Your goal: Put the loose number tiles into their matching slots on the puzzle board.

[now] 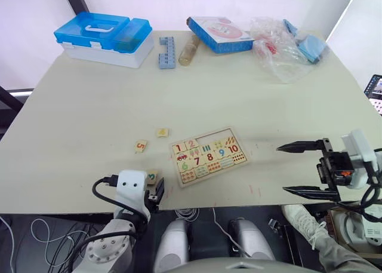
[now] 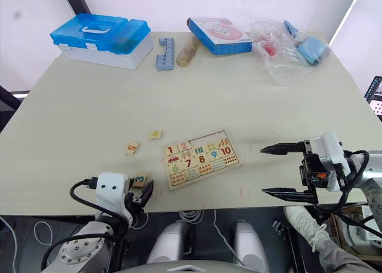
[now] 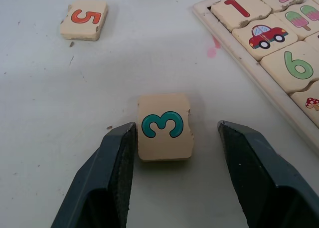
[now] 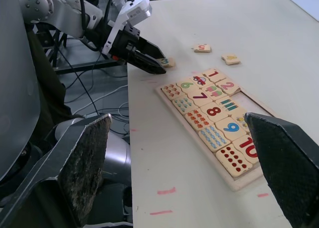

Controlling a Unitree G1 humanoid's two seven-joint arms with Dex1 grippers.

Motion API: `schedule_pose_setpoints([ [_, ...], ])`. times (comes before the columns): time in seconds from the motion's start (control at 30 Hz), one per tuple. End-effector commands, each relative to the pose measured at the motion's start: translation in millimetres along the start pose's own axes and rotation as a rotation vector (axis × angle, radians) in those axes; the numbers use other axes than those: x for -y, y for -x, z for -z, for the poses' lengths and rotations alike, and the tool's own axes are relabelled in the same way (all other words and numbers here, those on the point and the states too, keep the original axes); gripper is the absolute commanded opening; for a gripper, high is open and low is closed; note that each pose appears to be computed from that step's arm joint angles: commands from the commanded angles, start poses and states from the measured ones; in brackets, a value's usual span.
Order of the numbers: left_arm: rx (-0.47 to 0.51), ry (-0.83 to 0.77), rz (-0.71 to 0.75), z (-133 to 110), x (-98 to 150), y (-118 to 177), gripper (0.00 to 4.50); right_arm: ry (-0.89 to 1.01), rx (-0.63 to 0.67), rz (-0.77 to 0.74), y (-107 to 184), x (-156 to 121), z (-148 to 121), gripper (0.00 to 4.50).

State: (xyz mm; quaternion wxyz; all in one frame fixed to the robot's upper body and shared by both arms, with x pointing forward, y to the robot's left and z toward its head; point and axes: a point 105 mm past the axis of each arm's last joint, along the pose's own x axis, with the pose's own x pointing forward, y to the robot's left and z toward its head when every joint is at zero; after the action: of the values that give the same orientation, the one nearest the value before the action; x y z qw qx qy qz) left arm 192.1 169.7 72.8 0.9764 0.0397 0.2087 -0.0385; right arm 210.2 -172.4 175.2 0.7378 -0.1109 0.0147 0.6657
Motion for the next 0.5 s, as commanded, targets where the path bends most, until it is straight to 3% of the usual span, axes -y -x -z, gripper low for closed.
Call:
schedule_pose_setpoints([
  [0.03,0.000,0.010,-0.013,-1.3,0.8,5.5,2.77,0.040,0.004,-0.006,1.2,-3.0,-8.7,4.50],
  [0.23,-0.006,0.016,-0.032,0.0,-2.4,6.6,2.77,0.041,0.012,-0.002,0.0,-4.3,-7.6,4.50],
  [0.27,-0.006,0.018,-0.036,0.2,-2.9,6.7,2.33,0.043,0.014,-0.001,0.0,-4.6,-7.5,4.50],
  [0.33,-0.005,0.020,-0.039,0.2,-4.1,6.2,2.04,0.051,0.021,0.002,-0.4,-4.7,-7.8,4.50],
  [0.43,0.012,0.012,-0.031,-3.3,-6.0,4.6,0.93,0.070,0.034,0.010,-1.5,-4.4,-7.9,4.50],
  [0.5,0.032,-0.001,-0.014,-7.4,-7.8,4.1,0.93,0.077,0.039,0.016,-2.5,-3.7,-7.1,4.50],
])
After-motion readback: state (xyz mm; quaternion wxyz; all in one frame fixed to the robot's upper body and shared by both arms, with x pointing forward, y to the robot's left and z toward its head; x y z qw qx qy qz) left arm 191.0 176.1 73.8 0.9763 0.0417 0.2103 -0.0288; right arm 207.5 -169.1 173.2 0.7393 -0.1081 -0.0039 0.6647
